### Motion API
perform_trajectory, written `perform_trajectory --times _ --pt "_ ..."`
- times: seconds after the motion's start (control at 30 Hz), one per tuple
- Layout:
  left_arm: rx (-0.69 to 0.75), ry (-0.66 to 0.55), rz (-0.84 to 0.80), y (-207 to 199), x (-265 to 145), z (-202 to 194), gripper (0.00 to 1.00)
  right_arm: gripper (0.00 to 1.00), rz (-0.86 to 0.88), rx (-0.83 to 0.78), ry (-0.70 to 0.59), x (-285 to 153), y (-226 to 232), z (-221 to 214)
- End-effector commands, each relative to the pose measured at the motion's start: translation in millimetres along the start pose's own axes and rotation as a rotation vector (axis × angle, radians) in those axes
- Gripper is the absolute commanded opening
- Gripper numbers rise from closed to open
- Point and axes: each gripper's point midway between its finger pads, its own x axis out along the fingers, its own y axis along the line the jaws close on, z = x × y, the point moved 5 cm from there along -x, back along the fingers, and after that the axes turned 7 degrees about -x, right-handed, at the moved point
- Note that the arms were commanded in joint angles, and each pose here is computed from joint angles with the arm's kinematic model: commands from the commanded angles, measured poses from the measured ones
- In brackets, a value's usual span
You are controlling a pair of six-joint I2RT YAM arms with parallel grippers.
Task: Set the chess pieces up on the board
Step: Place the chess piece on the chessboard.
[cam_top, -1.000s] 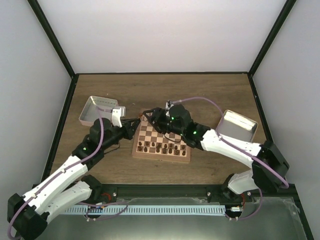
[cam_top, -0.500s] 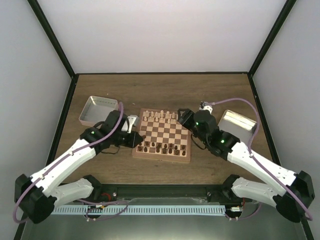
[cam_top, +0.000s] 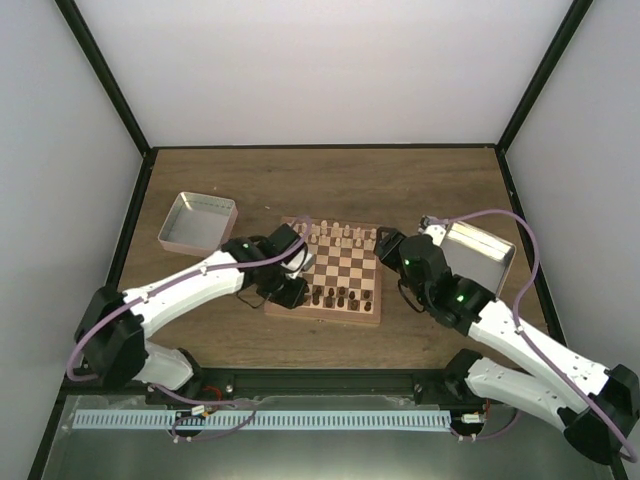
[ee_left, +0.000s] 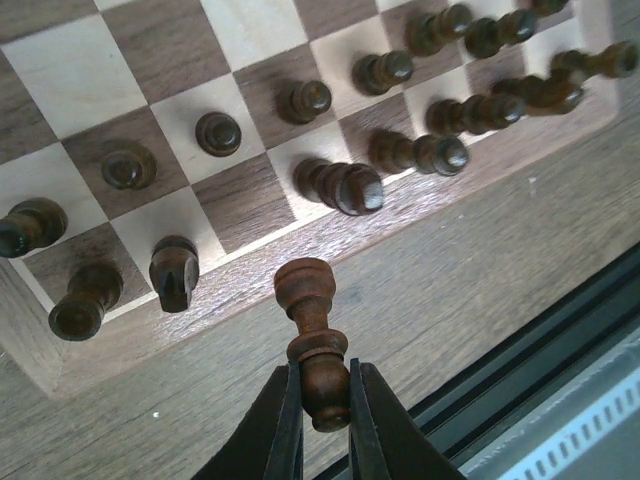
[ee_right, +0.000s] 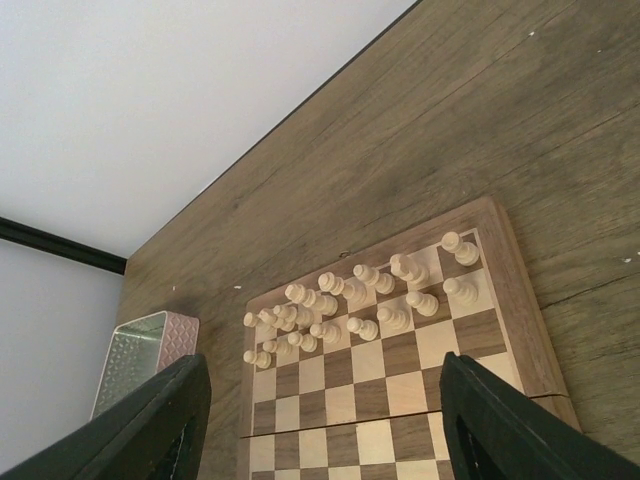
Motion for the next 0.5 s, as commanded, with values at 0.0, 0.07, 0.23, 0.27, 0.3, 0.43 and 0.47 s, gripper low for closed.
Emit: perform_trajectory --times 0.0,0.07,0.23,0.27,0.3,0.43,0.47 --pt "0.028 0.052 0.076 3 5 1 0.04 0.65 -0.041 -0.009 -0.049 -4 -10 6" --pt "0.036 0.080 0.091 3 11 2 0.05 0.65 -0.040 -0.008 -0.052 -5 -12 5" --pt "0.050 0.118 0.141 4 19 11 0.05 0.65 -0.027 0.002 -0.057 -7 -15 3" --pt "0.052 0.125 0.143 4 20 12 0.05 0.65 -0.025 0.004 -0.056 -7 -16 2" --pt "0.053 0.134 0.150 5 23 12 0.05 0.65 -0.021 0.004 -0.057 -6 -16 1" --pt "0.055 0.173 0.174 7 30 12 0.05 0.65 -0.002 0.008 -0.046 -6 -14 0" --pt "0.056 0.176 0.177 7 30 12 0.05 0.65 -0.001 0.009 -0.046 -6 -14 0"
